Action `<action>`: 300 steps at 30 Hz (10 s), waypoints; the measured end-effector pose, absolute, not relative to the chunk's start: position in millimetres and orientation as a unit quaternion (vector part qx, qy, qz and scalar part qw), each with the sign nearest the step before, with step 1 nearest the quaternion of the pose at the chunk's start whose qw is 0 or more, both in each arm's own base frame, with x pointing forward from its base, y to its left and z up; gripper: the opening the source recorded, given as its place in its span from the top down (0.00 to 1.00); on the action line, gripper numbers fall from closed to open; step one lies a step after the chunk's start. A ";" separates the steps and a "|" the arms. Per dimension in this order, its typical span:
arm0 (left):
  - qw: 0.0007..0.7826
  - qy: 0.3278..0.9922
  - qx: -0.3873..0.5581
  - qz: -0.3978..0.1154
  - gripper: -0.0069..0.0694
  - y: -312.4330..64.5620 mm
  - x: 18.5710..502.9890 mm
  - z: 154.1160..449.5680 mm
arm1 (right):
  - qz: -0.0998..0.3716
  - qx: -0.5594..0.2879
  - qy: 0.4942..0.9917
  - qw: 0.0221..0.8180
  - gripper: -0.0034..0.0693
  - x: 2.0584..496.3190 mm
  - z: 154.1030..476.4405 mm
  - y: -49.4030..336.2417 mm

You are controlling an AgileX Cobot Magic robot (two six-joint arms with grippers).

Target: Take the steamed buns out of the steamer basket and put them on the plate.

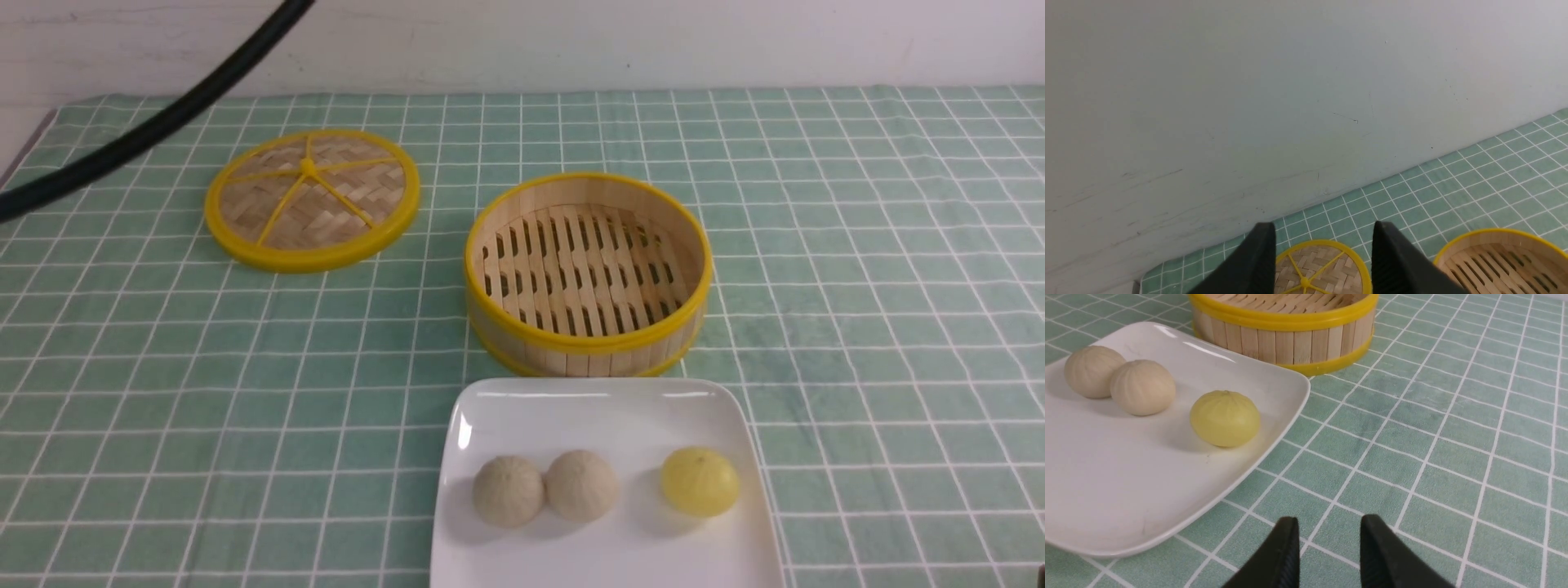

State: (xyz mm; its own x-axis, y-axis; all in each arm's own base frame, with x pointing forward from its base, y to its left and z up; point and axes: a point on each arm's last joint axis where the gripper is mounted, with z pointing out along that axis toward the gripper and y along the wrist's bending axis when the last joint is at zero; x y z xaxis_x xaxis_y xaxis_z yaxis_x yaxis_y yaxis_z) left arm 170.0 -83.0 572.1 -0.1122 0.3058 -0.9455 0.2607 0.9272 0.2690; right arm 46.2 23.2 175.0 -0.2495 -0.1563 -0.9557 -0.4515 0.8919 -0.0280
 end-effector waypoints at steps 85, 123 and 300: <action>0.455 0.888 0.039 0.048 0.46 -67.7 194.8 461.2 | -0.094 0.103 0.797 0.587 0.62 49.6 175.0 -14.4; 0.609 0.778 -0.148 0.046 0.46 20.4 50.3 182.1 | -0.094 0.103 0.797 0.587 0.62 49.6 174.9 -14.4; 0.598 0.800 -0.046 0.011 0.46 4.0 52.8 172.7 | 0.046 0.090 0.800 0.591 0.62 51.5 174.5 -2.1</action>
